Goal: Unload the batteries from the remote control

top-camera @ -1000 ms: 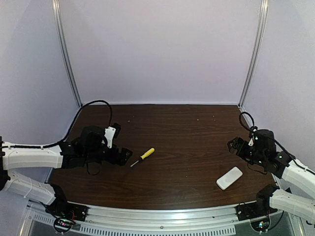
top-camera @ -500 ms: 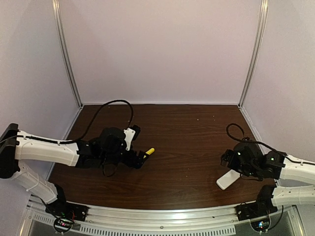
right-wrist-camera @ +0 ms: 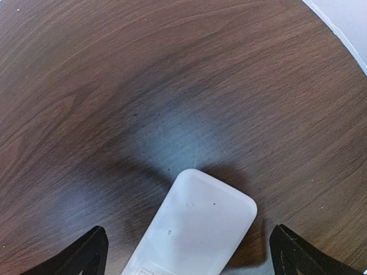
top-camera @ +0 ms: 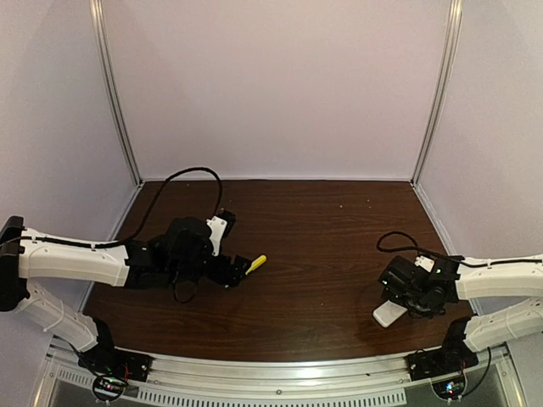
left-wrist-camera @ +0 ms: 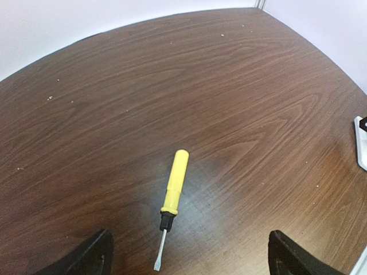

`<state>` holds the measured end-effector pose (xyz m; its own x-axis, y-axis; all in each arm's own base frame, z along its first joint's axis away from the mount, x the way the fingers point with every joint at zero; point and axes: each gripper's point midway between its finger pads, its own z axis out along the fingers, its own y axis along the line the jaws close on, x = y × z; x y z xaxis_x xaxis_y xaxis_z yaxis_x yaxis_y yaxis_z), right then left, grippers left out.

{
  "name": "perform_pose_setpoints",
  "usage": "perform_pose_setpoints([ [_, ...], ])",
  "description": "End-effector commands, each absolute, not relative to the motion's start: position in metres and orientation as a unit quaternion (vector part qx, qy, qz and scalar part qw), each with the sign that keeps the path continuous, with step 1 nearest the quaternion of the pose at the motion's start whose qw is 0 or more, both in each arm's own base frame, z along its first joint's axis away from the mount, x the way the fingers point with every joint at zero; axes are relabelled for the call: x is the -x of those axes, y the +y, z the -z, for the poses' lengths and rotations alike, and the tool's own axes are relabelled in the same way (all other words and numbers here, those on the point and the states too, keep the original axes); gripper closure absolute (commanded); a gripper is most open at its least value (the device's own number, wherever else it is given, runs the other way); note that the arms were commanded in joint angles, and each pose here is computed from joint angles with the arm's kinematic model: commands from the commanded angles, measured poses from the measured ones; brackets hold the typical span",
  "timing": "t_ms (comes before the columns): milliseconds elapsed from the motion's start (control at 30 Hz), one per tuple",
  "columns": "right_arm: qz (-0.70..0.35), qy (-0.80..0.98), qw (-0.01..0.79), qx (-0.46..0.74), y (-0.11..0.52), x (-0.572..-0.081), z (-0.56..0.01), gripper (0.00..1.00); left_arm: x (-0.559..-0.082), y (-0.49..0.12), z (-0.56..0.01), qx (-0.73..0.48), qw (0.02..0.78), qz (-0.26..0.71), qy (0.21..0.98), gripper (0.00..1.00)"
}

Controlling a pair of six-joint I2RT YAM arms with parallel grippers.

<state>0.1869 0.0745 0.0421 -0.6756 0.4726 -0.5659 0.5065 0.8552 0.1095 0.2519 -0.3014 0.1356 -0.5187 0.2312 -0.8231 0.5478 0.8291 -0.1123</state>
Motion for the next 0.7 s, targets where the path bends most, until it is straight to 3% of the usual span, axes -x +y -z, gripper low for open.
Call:
perform_pose_setpoints([
  [0,0.039,0.906,0.319,-0.275,0.078,-0.197,-0.051,0.0,-0.251,-0.298,-0.142,-0.224,0.443,0.184,0.848,0.05],
  [667,0.013,0.93,0.27,-0.248,0.111,-0.202,-0.036,0.0,-0.249,-0.299,-0.146,-0.225,0.443,0.194,0.846,0.04],
])
